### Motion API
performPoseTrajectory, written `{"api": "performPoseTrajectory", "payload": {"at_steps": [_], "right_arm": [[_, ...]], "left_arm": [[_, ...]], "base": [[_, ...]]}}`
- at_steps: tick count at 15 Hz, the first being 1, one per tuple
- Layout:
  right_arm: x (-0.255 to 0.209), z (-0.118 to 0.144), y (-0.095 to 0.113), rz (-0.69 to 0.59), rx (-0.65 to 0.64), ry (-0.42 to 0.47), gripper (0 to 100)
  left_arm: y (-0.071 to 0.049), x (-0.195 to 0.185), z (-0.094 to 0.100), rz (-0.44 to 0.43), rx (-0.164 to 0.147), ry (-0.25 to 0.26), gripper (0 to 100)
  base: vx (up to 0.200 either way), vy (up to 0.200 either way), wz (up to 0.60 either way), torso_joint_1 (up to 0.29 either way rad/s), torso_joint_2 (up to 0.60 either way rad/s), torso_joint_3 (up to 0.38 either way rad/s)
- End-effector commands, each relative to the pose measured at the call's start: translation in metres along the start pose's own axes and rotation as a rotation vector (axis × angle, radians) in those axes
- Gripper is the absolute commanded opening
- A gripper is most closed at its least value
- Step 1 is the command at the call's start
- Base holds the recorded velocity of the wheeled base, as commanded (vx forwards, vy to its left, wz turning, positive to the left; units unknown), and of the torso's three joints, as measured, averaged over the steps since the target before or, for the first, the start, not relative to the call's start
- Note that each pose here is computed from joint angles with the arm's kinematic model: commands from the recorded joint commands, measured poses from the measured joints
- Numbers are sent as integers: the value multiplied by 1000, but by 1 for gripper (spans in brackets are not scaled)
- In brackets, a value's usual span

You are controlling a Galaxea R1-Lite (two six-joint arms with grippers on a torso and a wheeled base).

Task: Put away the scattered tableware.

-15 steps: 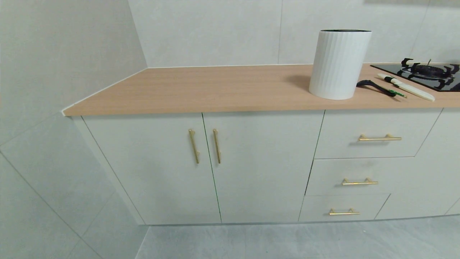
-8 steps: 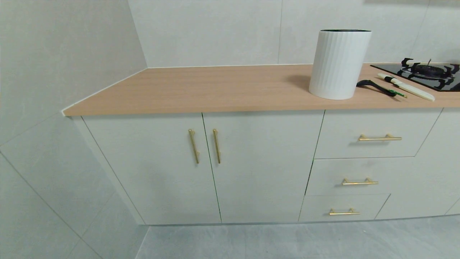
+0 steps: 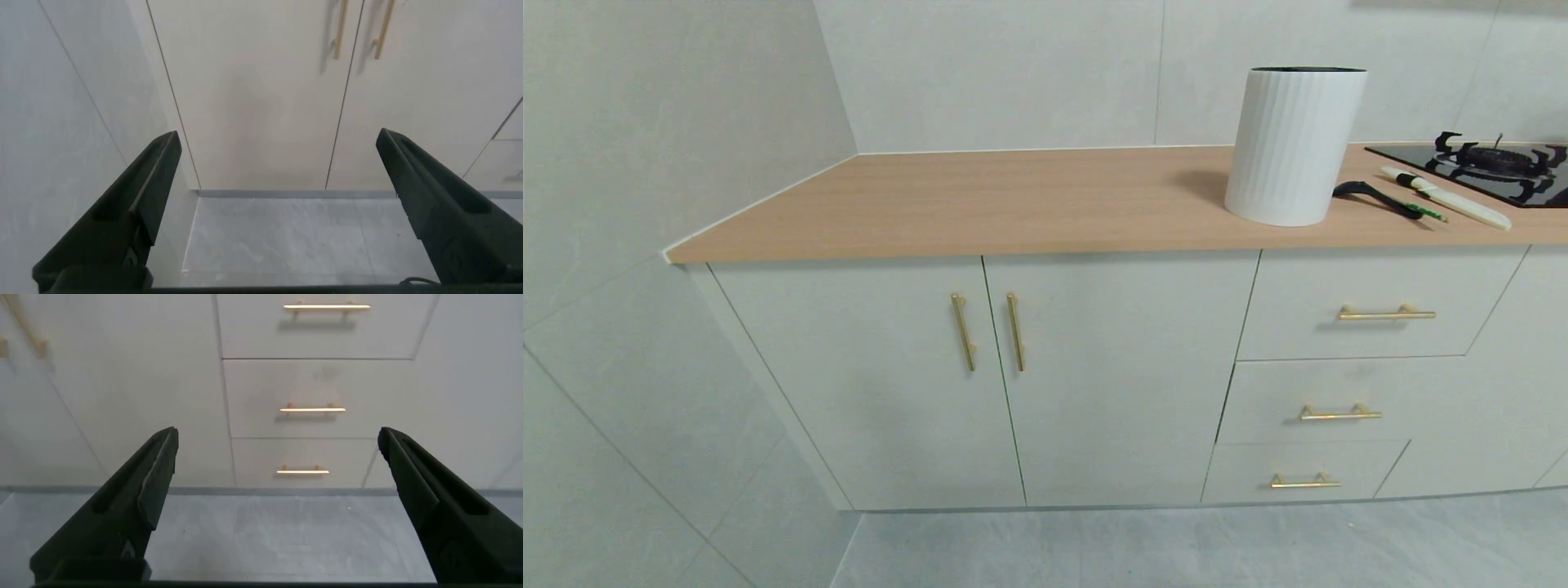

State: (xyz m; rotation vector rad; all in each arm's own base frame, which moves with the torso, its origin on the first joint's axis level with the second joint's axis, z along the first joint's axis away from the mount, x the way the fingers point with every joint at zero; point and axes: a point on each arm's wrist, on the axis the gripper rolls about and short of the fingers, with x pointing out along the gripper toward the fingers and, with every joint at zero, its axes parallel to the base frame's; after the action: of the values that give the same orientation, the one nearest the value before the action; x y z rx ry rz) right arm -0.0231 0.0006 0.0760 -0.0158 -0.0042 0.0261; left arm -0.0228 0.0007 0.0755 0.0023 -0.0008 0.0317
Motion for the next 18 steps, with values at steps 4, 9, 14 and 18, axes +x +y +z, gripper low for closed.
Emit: {"api": "performPoseTrajectory", "payload": {"at_steps": [4, 9, 14, 18], "right_arm": [[0, 0, 0, 0, 2, 7, 100], [0, 0, 0, 0, 4, 4, 100], [0, 0, 0, 6, 5, 5, 100], [0, 0, 0, 6, 5, 5, 100]], "left_arm": [[0, 0, 0, 1, 4, 1, 100], [0, 0, 0, -4, 12, 2, 100], [0, 0, 0, -6, 1, 4, 100], [0, 0, 0, -6, 1, 2, 100]], "base": [[0, 0, 0, 0, 0, 0], [0, 0, 0, 0, 0, 0], [0, 0, 0, 0, 0, 0], [0, -100, 0, 1, 1, -1]]}}
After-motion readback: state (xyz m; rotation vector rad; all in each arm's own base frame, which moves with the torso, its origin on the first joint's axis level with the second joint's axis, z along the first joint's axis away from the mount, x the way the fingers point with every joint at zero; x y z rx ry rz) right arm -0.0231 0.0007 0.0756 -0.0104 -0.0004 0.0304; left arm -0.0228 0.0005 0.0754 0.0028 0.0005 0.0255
